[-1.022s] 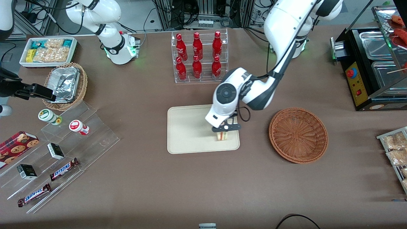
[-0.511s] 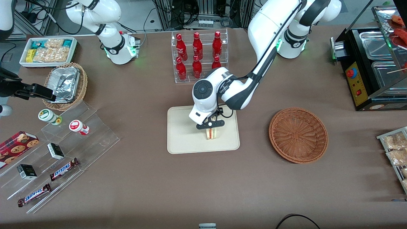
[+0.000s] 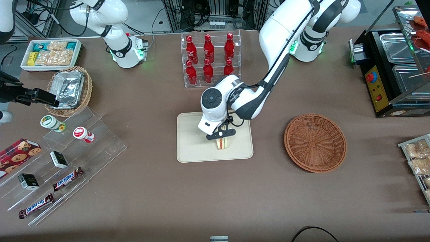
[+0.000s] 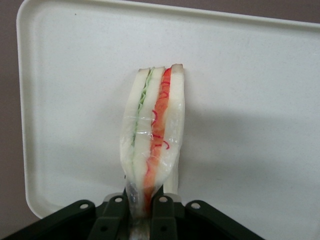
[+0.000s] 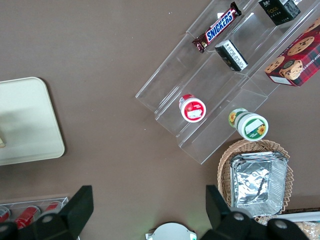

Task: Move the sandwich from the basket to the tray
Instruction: 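Lower the sandwich onto the tray and open the left gripper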

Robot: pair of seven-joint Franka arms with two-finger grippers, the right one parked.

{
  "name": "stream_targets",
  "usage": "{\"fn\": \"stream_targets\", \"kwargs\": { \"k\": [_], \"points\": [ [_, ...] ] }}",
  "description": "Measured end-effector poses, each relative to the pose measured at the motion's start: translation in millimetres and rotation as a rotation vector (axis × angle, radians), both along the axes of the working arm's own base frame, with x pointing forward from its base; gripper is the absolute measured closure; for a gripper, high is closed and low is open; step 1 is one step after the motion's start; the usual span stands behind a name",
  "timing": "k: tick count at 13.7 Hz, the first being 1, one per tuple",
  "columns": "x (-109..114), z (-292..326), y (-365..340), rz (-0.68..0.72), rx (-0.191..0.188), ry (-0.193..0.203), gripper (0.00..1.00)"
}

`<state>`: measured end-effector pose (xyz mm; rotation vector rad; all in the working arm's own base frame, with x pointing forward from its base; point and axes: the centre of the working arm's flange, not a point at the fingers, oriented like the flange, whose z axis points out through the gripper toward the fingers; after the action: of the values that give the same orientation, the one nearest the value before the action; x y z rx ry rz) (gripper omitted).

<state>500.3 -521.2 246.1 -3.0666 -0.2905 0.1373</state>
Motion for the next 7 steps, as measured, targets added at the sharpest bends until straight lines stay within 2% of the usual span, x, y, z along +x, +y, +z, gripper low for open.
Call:
{"fn": "stream_targets", "kwargs": {
  "k": [4, 7],
  "points": [
    [3.2, 4.7, -1.4, 0.003, -0.007, -0.009, 0.42],
    [12.3, 21.4, -1.5, 0.012, -0.024, -0.034, 0.11]
  ]
}}
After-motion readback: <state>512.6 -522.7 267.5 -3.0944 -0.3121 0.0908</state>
